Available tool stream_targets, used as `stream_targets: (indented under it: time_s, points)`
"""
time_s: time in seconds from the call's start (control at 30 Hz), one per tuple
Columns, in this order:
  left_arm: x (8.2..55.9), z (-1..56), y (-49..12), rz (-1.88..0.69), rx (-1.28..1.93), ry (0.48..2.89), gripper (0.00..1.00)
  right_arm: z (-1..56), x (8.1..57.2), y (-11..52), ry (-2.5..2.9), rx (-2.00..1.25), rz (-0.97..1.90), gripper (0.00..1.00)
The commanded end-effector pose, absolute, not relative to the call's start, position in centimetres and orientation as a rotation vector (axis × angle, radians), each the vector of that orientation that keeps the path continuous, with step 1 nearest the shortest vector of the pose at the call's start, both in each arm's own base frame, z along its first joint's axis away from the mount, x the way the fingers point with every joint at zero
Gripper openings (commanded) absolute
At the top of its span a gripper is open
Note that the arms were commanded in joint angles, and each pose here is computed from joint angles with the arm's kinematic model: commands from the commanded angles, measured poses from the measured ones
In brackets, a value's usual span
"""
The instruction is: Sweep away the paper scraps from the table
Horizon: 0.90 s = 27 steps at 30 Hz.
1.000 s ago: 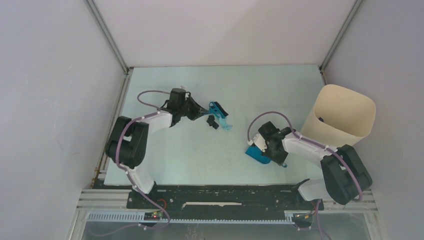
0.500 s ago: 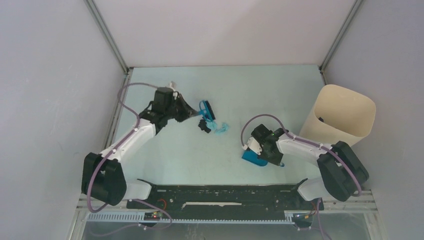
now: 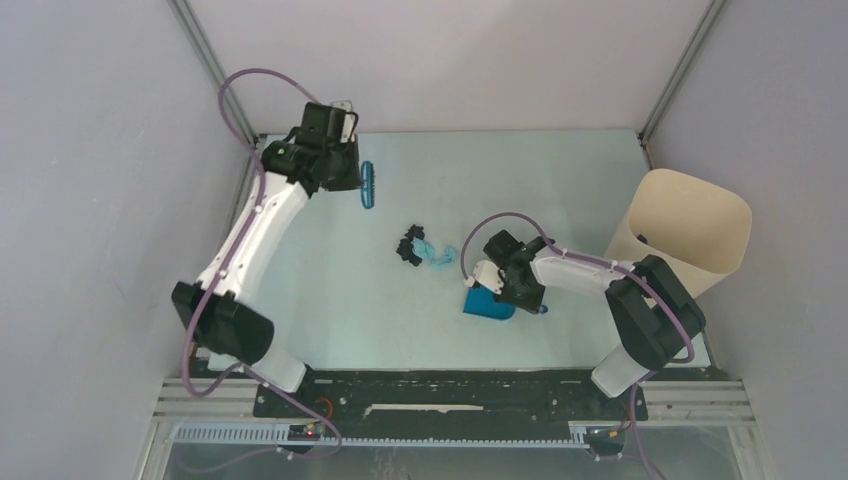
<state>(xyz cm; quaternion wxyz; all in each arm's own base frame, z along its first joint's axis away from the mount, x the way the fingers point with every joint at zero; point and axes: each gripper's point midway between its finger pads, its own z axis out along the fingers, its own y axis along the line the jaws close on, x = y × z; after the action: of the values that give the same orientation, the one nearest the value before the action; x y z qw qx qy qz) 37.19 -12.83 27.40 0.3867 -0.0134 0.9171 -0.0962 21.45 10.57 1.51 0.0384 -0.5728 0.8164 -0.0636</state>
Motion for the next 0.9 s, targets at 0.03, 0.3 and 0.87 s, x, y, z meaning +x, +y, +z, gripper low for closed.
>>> stream_targets:
  time_s: [0.03, 0.3, 0.87]
  points:
    - [36.6, 22.9, -9.9, 0.078, 0.129, 2.587, 0.0, 2.1, 23.4, 13.5, 2.38, -1.756, -0.067, 0.36]
    - [37.6, 19.3, -11.1, 0.084, 0.202, 2.688, 0.0, 7.0, 22.2, 14.0, 2.247, -1.52, 0.471, 0.53]
    - [36.7, 15.7, -11.9, 0.041, 0.232, 2.763, 0.0, 5.7, 21.9, 9.3, 2.186, -1.401, 0.66, 0.55]
